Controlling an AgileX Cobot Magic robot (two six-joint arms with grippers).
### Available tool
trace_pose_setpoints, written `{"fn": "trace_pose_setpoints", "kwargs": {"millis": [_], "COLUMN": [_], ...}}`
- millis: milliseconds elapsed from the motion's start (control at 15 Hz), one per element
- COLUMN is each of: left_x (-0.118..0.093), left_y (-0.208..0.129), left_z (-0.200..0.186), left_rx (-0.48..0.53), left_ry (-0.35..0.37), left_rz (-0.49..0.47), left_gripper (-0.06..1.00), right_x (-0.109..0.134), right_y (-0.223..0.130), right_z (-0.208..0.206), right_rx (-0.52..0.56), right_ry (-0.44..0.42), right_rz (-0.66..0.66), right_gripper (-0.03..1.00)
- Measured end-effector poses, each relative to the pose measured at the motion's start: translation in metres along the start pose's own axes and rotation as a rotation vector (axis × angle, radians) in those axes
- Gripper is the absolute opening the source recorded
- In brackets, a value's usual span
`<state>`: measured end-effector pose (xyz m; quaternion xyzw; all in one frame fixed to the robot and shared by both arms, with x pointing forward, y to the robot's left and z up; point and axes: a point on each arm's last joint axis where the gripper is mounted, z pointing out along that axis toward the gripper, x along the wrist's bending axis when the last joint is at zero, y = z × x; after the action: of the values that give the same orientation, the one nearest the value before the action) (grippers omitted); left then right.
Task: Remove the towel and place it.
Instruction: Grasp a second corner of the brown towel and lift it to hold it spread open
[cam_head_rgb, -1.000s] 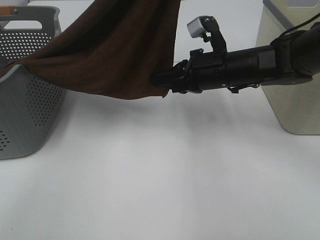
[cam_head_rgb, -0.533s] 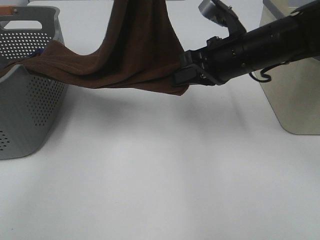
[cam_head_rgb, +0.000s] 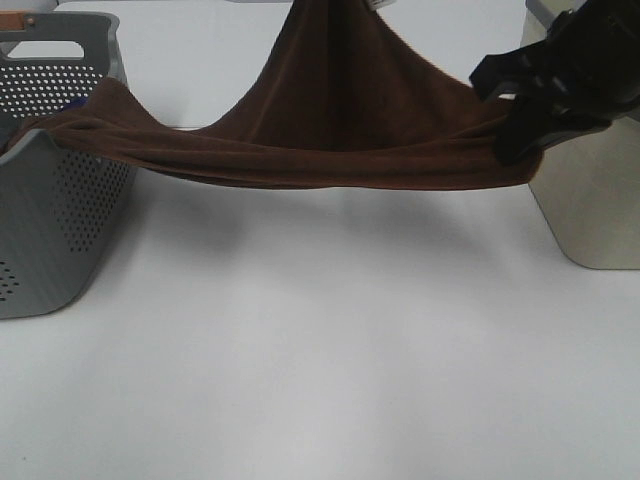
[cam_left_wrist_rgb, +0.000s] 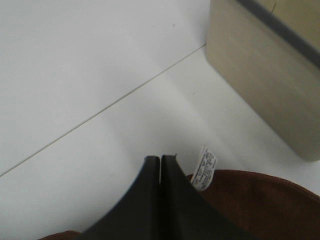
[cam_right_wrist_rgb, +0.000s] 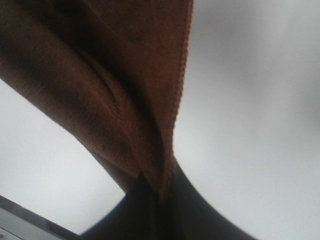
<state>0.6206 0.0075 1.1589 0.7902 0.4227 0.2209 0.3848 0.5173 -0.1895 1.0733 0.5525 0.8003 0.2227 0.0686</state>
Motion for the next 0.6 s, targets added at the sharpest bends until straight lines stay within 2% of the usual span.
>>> {"fn": "trace_pose_setpoints", "kwargs": {"millis": [200, 333, 400, 467, 600], "left_x": [-0.001, 0.004, 0.005, 0.010, 0.015], "left_y": [0.022, 0.045, 0.049, 0.060, 0.066], "left_z": [-0.024, -0.063, -0.071, -0.099, -0.120], "left_rx": [-0.131, -0.266, -0.291, -0.366, -0.414], "left_ry": [-0.034, -0.022, -0.015, 0.018, 0.062], "left_rz": [-0.026, -0.024, -0.021, -0.006, 0.015], "left_gripper": [0.00, 0.00, 0.00, 0.00, 0.00], "right_x": [-0.008, -0.011, -0.013, -0.012, -0.009], "right_y": [0.016, 0.029, 0.040, 0.053, 0.064], "right_z": [-0.043, -0.067, -0.086, -0.115, -0.146], "right_rx": [0.051, -0.002, -0.072, -0.179, -0.290], "right_ry": [-0.157, -0.237, -0.286, -0.329, -0.351], "right_rz": [-0.033, -0.038, -0.037, -0.039, -0.042], "right_gripper": [0.00, 0.00, 0.00, 0.00, 0.00]}}
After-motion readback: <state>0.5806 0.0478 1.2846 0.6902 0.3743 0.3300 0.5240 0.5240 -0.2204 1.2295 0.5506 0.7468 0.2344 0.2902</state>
